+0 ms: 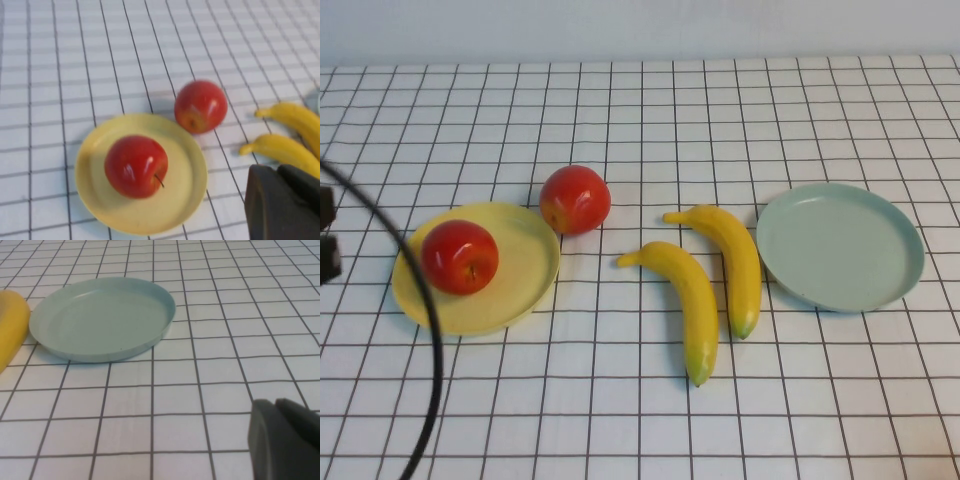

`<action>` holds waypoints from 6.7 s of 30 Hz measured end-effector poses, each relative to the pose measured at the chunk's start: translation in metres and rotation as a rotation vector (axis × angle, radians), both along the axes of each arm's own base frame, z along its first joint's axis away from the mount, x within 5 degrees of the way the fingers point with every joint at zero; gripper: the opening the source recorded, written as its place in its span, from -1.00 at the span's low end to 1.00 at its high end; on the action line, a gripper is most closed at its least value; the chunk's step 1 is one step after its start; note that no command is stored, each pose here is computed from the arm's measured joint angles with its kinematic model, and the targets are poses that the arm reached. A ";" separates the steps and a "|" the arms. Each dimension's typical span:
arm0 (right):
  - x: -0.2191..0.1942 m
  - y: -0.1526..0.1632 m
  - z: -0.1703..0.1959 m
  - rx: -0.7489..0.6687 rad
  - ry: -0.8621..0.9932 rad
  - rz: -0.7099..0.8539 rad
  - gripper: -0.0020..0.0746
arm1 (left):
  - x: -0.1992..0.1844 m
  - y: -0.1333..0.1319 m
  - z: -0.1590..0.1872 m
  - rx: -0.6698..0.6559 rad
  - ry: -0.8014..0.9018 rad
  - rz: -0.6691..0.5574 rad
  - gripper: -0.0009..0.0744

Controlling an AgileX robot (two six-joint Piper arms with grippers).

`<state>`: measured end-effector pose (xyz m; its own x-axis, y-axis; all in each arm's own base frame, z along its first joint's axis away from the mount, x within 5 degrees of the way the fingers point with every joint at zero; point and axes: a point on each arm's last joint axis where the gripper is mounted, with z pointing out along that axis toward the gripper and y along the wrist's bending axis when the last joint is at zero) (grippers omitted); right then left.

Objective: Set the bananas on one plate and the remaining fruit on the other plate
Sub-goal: Put one type of fruit in the left plate

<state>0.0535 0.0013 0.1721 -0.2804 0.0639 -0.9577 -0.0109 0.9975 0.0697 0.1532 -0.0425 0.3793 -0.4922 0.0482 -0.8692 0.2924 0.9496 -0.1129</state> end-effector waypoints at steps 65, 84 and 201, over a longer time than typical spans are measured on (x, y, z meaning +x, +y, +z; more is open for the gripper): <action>0.000 0.000 -0.001 0.000 0.001 0.000 -0.99 | -0.101 0.041 -0.208 0.262 -0.257 0.179 -0.98; -0.044 0.005 0.161 0.142 -0.232 0.056 -0.99 | -0.101 0.041 -0.208 0.262 -0.257 0.179 -0.98; 0.000 -0.003 0.001 -0.109 -0.003 -0.033 -0.99 | 0.058 0.011 -0.031 0.193 0.011 0.085 -0.07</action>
